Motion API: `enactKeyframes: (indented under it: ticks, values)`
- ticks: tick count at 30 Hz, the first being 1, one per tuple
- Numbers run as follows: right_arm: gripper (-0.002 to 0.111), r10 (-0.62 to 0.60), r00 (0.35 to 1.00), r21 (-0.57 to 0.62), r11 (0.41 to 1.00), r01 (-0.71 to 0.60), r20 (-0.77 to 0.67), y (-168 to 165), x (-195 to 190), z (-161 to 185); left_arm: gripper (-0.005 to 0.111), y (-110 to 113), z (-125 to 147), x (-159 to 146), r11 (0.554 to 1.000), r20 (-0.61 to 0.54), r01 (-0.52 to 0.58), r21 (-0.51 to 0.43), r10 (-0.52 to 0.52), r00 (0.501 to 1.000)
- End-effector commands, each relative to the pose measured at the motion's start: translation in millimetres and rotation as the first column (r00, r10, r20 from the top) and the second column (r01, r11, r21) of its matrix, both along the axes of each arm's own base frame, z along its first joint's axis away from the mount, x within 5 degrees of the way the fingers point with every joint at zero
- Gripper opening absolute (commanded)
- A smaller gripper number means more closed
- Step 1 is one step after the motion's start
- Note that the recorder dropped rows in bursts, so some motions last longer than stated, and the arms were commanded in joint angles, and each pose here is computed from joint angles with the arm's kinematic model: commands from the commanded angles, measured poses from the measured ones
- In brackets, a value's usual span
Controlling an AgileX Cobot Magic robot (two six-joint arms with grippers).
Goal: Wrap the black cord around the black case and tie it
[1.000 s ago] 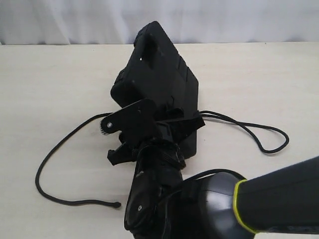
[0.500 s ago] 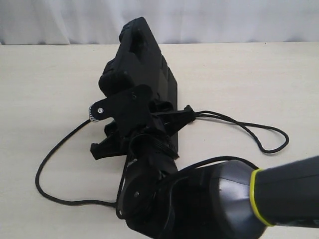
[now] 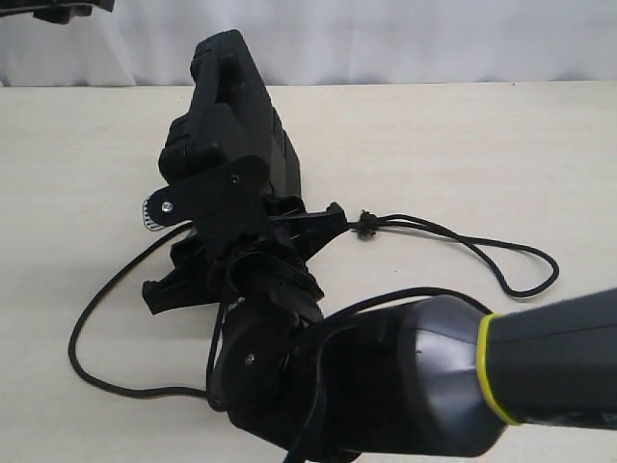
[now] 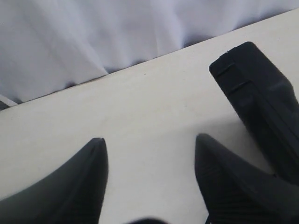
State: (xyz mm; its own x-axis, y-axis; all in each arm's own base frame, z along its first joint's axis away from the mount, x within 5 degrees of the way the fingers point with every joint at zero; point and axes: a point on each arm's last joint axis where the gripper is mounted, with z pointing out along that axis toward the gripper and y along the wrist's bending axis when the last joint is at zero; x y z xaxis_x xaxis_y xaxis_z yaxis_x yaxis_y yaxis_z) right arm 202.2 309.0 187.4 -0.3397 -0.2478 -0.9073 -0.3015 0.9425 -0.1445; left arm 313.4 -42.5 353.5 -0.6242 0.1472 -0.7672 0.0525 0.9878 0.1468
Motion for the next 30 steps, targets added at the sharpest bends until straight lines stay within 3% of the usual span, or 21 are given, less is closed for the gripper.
enactKeyframes:
  ticks: [1, 6, 10, 17, 27, 30]
  values:
    - [0.004, -0.09, 0.995, 0.077, 0.993, 0.093, -0.045, -8, 13, 11, 0.054, 2, -9, -15, 0.998, 0.053, -0.012, -0.065, 0.015, 0.999]
    - [0.004, -0.068, 0.98, 0.158, 0.983, 0.098, -0.186, -14, 24, 10, 0.054, -2, -30, -31, 0.983, 0.096, 0.022, -0.184, -0.004, 0.995]
    - [0.004, -0.082, 0.974, 0.187, 0.975, 0.123, -0.211, -17, 24, 14, 0.054, -5, -56, -42, 0.966, 0.141, 0.053, -0.254, -0.017, 0.99]
    - [0.004, -0.035, 0.97, 0.196, 0.977, 0.084, -0.24, -14, 22, 11, 0.054, -6, -104, -60, 0.964, 0.168, 0.124, -0.234, -0.085, 0.982]
    - [0.004, -0.049, 0.967, 0.121, 0.989, 0.081, -0.251, -25, 17, -3, 0.054, -8, -116, -67, 0.957, 0.202, 0.155, -0.247, -0.105, 0.974]
    - [0.004, -0.041, 0.966, 0.123, 0.99, 0.075, -0.254, -24, 16, -3, 0.054, -16, -125, -70, 0.955, 0.181, 0.22, -0.197, -0.185, 0.966]
